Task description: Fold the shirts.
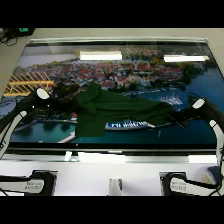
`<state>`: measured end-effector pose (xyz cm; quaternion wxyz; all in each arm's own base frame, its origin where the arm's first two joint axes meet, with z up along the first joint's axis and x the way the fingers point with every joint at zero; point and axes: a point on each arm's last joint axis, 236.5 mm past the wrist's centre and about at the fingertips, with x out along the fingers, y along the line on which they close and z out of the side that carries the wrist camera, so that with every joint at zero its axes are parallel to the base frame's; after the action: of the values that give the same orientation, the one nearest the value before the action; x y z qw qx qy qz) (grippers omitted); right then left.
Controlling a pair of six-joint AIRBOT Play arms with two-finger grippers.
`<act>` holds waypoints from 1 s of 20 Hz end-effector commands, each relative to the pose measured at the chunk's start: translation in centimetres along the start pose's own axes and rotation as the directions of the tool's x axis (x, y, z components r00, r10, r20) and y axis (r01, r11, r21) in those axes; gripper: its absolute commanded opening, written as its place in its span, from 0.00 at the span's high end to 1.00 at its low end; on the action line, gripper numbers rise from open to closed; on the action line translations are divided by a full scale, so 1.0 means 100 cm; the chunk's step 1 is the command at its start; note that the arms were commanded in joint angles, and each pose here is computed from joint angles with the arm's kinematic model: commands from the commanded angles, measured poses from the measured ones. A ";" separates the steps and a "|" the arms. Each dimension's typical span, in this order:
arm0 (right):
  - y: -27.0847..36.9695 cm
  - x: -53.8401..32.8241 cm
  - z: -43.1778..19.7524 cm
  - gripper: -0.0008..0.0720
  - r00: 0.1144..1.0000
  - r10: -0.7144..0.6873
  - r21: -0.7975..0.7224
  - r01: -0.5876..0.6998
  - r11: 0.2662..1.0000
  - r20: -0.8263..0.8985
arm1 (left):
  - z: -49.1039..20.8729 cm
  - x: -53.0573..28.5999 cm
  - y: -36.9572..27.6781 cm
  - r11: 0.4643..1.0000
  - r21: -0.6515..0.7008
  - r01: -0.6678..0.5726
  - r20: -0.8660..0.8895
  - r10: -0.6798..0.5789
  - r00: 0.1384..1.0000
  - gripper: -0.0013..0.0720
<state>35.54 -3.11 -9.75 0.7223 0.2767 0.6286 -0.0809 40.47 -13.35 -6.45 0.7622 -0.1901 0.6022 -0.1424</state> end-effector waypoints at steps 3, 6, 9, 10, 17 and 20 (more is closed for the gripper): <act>0.064 -0.125 0.061 0.96 0.951 0.132 -0.267 -0.056 0.962 0.279 | 0.077 -0.147 -0.072 0.962 0.272 -0.039 0.389 -0.073 0.918 0.94; 0.131 -0.331 0.091 0.96 0.663 0.316 -0.428 0.008 0.904 0.679 | 0.108 -0.352 -0.151 0.909 0.388 -0.151 0.745 -0.213 0.632 0.94; 0.168 -0.568 0.020 0.96 0.096 0.480 -0.488 0.112 0.865 0.872 | 0.045 -0.605 -0.239 0.866 0.420 -0.272 0.903 -0.428 0.034 0.94; 0.168 -0.623 -0.021 0.96 -0.057 0.502 -0.491 0.143 0.859 0.863 | 0.001 -0.670 -0.258 0.854 0.429 -0.296 0.864 -0.483 -0.141 0.94; 0.149 -0.641 -0.124 0.96 -0.044 0.511 -0.500 0.153 0.853 0.859 | -0.112 -0.720 -0.288 0.799 0.537 -0.268 0.783 -0.591 -0.194 0.94; 0.146 -0.619 -0.120 0.96 0.048 0.498 -0.501 0.086 0.861 0.866 | -0.106 -0.701 -0.284 0.800 0.530 -0.282 0.809 -0.577 -0.114 0.94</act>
<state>20.56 0.58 54.67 0.9919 0.0552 -0.1142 0.0042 14.80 -8.01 66.20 0.9294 -0.0840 -0.2915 -0.2099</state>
